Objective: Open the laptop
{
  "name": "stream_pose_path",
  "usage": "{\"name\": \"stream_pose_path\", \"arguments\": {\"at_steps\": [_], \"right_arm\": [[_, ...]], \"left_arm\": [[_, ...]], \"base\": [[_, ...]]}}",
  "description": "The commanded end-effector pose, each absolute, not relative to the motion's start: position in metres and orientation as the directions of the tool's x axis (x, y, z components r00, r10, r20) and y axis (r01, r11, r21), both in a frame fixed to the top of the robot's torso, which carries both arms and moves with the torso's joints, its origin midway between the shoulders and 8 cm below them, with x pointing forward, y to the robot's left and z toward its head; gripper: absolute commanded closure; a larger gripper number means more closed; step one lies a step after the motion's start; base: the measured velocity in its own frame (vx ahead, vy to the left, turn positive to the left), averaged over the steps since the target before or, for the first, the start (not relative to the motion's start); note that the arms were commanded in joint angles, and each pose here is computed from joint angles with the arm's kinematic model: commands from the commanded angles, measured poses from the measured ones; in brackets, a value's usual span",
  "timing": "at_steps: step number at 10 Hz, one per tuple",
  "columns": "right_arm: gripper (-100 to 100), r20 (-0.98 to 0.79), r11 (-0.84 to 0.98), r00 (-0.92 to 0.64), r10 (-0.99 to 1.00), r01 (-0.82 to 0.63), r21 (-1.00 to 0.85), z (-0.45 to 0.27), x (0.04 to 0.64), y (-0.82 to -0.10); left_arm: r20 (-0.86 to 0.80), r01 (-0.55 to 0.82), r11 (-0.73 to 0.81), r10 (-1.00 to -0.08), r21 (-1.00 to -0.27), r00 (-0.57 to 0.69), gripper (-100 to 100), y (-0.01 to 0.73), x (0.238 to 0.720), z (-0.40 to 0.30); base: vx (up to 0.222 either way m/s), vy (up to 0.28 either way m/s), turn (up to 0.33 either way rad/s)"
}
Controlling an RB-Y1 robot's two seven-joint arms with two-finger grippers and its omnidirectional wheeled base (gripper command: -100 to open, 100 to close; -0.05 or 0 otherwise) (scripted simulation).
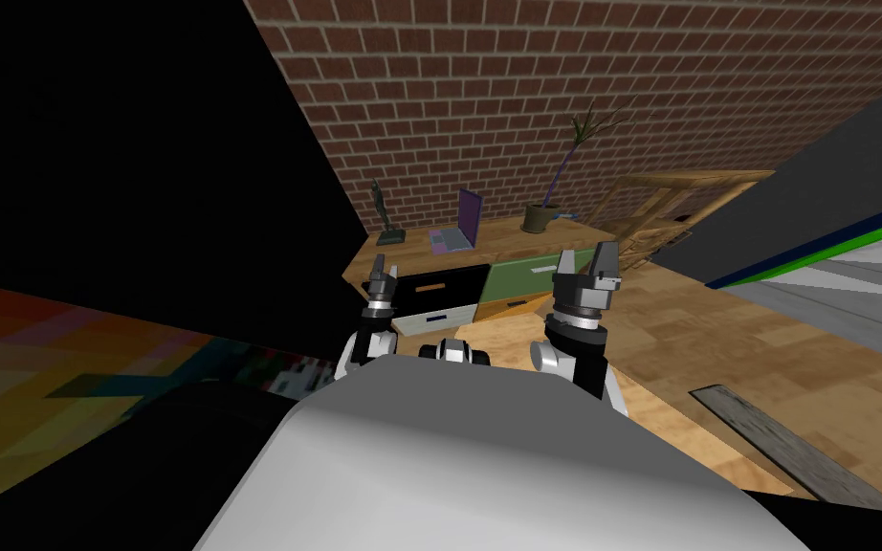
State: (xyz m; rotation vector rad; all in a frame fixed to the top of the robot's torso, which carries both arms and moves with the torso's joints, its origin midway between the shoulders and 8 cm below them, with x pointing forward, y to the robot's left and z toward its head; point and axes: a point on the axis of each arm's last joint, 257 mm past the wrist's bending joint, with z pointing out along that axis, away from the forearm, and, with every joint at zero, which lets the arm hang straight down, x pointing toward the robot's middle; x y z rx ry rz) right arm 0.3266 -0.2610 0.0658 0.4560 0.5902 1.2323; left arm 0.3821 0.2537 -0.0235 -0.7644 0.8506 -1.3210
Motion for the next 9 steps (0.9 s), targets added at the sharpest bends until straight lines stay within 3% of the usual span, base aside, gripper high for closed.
{"name": "stream_pose_path", "arguments": {"at_steps": [1,9], "right_arm": [[0,-0.171,0.276,0.217,0.961,-0.735,0.619,0.066,0.327,-0.261],[0,-0.171,0.276,0.217,0.961,-0.735,0.619,0.066,0.327,-0.261]], "left_arm": [[-0.114,0.474,0.113,-0.993,-0.873,0.026,-100,0.248,0.393,-0.023],[-0.143,0.431,0.113,-0.989,-0.895,-0.038,-100,0.228,0.426,-0.003]], "base": [[0.038,-0.072,-0.002],[0.038,-0.081,-0.006]]}}
